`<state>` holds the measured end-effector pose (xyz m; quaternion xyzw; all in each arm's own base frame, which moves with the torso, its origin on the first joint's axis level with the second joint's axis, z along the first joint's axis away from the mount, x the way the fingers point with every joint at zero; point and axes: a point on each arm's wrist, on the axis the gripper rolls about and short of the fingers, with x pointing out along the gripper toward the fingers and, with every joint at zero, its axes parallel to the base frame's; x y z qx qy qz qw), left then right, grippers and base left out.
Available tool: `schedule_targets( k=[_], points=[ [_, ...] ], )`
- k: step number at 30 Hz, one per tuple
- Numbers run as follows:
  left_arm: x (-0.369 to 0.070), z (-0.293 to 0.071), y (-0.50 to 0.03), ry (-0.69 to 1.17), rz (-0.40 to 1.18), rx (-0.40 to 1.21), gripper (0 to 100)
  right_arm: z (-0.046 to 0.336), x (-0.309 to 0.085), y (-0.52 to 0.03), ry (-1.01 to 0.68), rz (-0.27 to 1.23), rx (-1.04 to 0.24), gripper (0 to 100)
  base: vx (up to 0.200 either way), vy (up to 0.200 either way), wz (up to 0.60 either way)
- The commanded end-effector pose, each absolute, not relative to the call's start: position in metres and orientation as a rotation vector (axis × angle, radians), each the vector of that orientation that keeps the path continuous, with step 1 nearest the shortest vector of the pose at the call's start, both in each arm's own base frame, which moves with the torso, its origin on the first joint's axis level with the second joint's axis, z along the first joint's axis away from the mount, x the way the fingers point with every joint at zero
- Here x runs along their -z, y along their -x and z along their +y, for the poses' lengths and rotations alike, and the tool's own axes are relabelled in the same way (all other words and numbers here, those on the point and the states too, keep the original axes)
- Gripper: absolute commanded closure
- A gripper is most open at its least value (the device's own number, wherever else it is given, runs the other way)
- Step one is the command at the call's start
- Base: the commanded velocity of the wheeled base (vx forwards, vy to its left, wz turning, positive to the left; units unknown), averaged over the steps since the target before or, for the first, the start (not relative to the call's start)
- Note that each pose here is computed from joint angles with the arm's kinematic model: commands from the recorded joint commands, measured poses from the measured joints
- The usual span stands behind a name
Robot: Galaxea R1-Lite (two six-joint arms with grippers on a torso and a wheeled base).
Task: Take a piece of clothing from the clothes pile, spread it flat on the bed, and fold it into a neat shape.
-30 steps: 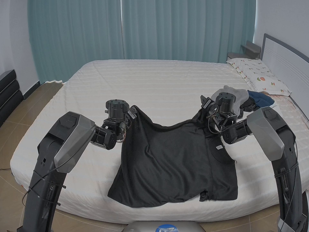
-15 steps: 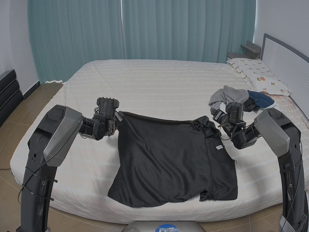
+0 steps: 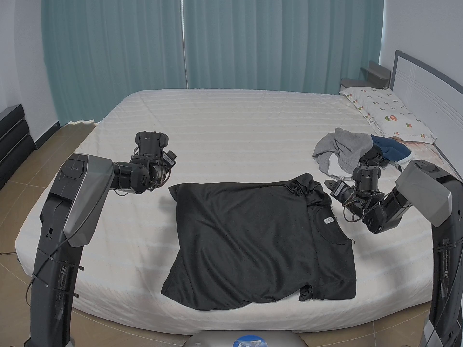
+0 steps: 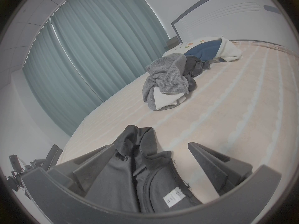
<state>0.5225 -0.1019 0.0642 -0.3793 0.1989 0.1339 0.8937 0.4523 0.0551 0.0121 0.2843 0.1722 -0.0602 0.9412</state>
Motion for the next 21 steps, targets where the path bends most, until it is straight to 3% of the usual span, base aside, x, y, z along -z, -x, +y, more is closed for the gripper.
schedule_targets(
  k=[1,8,21],
  points=[
    [-0.061,-0.098,-0.507,0.777,0.497,-0.278,0,0.049,-0.021,-0.437,-0.598,0.381,0.112,0,0.000,0.000,0.00],
    [-0.077,-0.094,-0.448,0.795,0.630,-0.177,0,0.046,-0.038,-0.400,-0.659,0.460,0.044,0,0.000,0.000,0.00],
    [-0.050,-0.081,-0.341,0.808,0.637,-0.096,0,0.040,-0.040,-0.332,-0.782,0.562,0.023,0,0.000,0.000,0.00]
  ],
)
